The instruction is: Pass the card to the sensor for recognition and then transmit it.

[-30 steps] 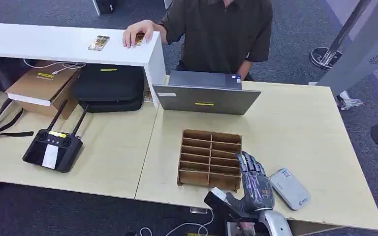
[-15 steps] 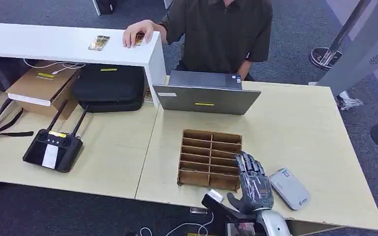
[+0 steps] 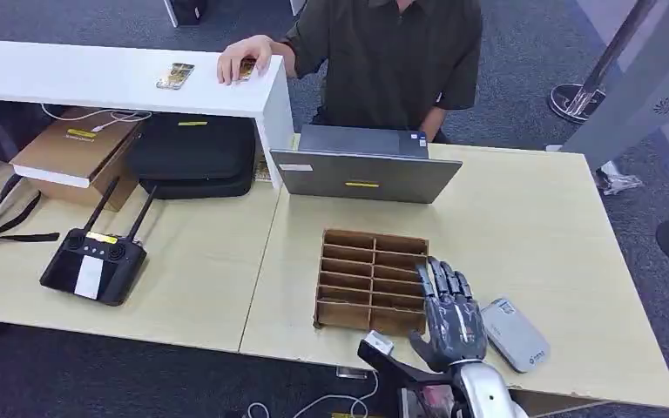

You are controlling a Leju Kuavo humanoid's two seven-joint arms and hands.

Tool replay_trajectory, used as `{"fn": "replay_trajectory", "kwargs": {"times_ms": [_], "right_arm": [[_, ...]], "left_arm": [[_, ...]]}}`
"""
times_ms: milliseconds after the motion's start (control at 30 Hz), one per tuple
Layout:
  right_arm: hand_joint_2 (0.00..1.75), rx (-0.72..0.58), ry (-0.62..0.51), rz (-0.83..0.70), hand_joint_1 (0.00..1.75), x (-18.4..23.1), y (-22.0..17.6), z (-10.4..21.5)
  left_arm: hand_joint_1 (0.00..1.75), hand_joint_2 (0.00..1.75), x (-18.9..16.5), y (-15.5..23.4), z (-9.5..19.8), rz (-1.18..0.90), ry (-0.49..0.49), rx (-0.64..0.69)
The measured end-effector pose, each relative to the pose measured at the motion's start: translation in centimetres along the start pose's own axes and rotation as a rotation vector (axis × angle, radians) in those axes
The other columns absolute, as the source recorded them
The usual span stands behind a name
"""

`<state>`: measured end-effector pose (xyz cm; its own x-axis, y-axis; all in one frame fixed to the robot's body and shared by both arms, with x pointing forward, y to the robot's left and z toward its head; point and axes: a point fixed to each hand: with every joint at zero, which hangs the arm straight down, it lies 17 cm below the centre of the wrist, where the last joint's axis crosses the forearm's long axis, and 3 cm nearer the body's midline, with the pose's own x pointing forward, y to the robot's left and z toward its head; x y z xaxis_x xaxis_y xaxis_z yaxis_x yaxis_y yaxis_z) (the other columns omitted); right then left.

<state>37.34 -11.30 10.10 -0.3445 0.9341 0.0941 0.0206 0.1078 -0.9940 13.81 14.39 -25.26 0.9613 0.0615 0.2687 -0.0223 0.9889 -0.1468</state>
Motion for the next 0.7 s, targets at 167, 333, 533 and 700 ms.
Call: {"fn": "replay_trajectory", "kwargs": {"times_ms": [167, 333, 533, 700], "right_arm": [[1.75, 0.007, -0.005, -0.011, 0.00, 0.2, 0.2, 0.1], [1.75, 0.041, -0.012, -0.024, 0.00, 0.6, 0.9, 0.3], [1.75, 0.071, -0.018, -0.038, 1.59, 1.0, 1.6, 0.5], [1.75, 0.073, -0.018, -0.047, 1.54, 1.2, 1.5, 0.4]], "left_arm": [[0.00, 0.00, 0.0, 0.0, 0.0, 0.002, 0.000, 0.000], [0.00, 0.00, 0.0, 0.0, 0.0, 0.007, 0.000, 0.000], [0.00, 0.00, 0.0, 0.0, 0.0, 0.013, -0.001, -0.001], [0.00, 0.00, 0.0, 0.0, 0.0, 0.015, 0.000, -0.001]]}}
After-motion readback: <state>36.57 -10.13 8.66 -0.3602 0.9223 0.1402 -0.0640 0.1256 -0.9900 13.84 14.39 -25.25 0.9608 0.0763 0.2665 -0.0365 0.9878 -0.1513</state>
